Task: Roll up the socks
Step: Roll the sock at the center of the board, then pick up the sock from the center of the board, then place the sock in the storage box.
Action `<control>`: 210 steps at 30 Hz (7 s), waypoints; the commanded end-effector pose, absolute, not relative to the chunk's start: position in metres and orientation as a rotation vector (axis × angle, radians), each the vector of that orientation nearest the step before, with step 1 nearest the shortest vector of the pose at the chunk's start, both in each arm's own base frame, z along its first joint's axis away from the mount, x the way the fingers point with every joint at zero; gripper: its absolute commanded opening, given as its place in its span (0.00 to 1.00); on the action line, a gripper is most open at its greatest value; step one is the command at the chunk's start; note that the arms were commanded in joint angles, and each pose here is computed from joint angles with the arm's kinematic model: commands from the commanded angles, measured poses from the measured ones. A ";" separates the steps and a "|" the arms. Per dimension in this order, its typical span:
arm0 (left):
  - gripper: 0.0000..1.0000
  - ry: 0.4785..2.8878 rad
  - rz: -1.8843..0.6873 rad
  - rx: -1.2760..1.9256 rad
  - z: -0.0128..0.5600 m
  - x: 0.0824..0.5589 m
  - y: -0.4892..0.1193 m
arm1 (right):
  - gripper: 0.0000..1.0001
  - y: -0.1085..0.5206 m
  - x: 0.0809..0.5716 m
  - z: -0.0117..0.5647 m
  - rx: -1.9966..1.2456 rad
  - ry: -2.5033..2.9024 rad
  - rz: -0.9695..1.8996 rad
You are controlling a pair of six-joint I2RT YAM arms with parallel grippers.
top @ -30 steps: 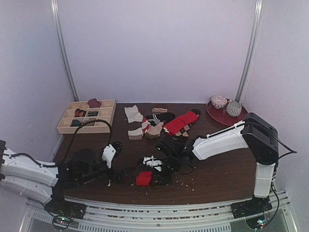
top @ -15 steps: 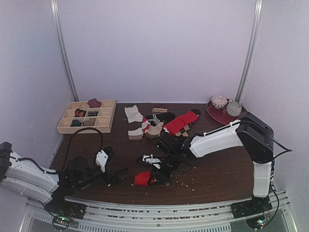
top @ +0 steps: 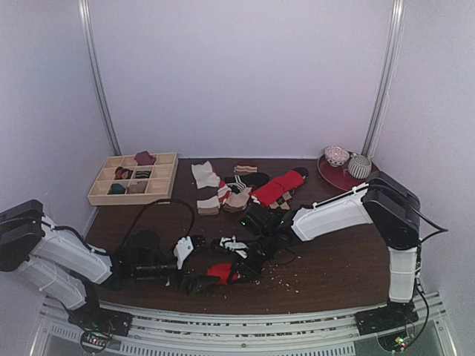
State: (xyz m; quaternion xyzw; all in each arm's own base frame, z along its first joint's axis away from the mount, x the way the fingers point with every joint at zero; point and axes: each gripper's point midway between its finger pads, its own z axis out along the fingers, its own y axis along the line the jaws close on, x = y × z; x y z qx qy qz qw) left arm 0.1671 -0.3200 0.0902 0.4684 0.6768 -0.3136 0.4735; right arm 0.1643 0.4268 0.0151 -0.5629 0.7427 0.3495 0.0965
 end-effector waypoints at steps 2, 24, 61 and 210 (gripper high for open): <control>0.98 1.645 -0.881 1.184 0.091 0.165 -0.329 | 0.26 0.334 0.136 -0.082 -1.735 2.675 0.648; 0.95 1.911 -1.000 1.060 0.044 0.175 -0.322 | 0.26 0.333 0.141 -0.084 -1.710 2.666 0.633; 0.64 1.841 -1.149 1.107 0.045 0.167 -0.339 | 0.26 0.327 0.140 -0.093 -1.694 2.717 0.596; 0.00 1.876 0.614 0.146 0.165 0.518 -0.008 | 0.44 0.341 0.223 0.088 -0.673 1.999 1.416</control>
